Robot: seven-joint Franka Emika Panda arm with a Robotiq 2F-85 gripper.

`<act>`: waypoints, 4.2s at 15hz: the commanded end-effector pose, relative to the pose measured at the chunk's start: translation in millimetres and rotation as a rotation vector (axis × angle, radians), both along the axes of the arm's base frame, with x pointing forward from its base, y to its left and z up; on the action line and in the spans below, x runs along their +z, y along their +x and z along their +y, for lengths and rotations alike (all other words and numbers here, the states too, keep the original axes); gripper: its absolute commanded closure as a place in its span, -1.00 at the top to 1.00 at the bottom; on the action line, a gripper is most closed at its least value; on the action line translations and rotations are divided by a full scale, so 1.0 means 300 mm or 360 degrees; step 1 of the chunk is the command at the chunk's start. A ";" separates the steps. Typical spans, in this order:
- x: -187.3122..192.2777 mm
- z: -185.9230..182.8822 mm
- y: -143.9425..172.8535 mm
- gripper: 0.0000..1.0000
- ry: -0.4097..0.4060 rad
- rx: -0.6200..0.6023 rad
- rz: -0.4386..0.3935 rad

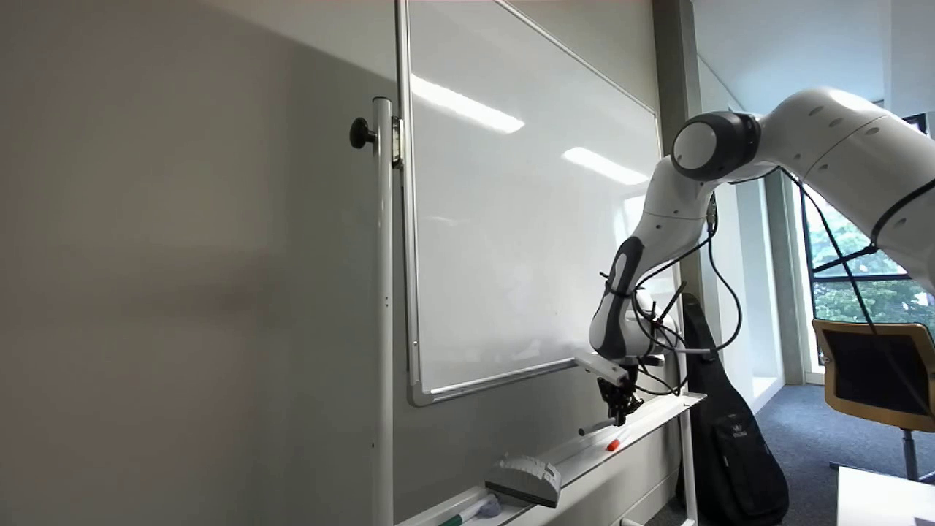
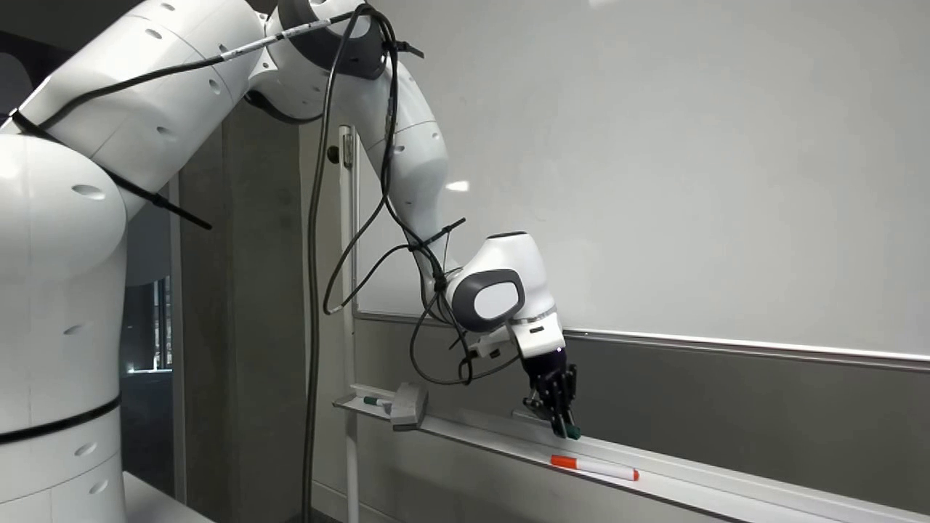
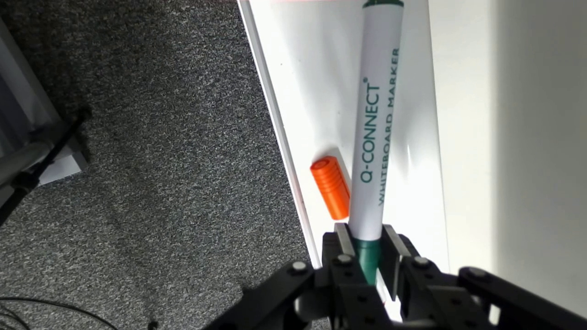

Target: Pick up the green marker and then put it back down

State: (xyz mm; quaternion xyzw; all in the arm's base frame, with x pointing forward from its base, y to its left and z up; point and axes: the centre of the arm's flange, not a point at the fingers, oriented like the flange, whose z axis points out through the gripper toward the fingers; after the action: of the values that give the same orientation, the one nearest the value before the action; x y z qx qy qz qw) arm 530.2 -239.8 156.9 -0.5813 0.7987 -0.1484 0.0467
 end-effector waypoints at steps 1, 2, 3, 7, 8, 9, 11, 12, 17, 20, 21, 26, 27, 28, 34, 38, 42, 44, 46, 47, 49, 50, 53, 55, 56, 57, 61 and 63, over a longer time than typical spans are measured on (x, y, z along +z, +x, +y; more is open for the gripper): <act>-0.051 0.002 0.016 -0.90 -0.0053 0.0025 0.0023; -0.057 0.011 0.019 -0.90 -0.0059 0.0039 0.0032; -0.061 0.017 0.022 -0.90 -0.0063 0.0052 0.0041; -0.098 0.043 0.035 -0.90 -0.0017 0.0146 0.0111; -0.108 0.050 0.042 -0.90 -0.0006 0.0165 0.0121; -0.113 0.057 0.048 -0.90 -0.0002 0.0180 0.0127; -0.118 0.066 0.054 -0.90 -0.0001 0.0201 0.0133; -0.122 0.067 0.056 -0.90 -0.0007 0.0214 0.0135; -0.163 0.059 0.073 -0.90 0.0008 0.0272 0.0155; -0.185 0.049 0.079 -0.90 0.0027 0.0295 0.0175; -0.190 0.048 0.079 -0.90 0.0032 0.0297 0.0182; -0.220 0.054 0.070 -0.90 0.0062 0.0305 0.0211; -0.225 0.053 0.070 -0.90 0.0061 0.0298 0.0215; -0.231 0.052 0.070 -0.90 0.0060 0.0292 0.0216; -0.250 0.046 0.072 -0.90 0.0019 0.0275 0.0216; -0.238 0.053 0.059 -0.90 0.0107 0.0394 0.0262; -0.208 0.034 0.048 -0.90 0.0210 0.0488 0.0286; -0.210 0.031 0.045 -0.90 0.0233 0.0509 0.0309; -0.211 0.031 0.036 -0.90 0.0236 0.0512 0.0335; -0.208 0.030 0.030 -0.90 0.0236 0.0510 0.0336; -0.190 0.029 0.019 -0.90 0.0220 0.0504 0.0319; -0.181 0.029 0.009 -0.90 0.0217 0.0503 0.0311; -0.151 0.029 -0.024 -0.90 0.0216 0.0496 0.0278; -0.101 0.041 -0.051 -0.90 0.0197 0.0489 0.0196; -0.072 0.054 -0.065 -0.90 0.0170 0.0492 0.0139; -0.052 0.064 -0.078 -0.90 0.0148 0.0497 0.0089; -0.083 0.114 -0.168 -0.90 0.0080 0.0591 0.0040; -0.100 0.130 -0.181 -0.90 0.0084 0.0598 0.0037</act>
State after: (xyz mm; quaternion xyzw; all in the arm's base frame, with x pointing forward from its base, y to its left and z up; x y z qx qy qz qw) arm 502.4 -203.9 121.1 -0.7168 0.6861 -0.1057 0.0655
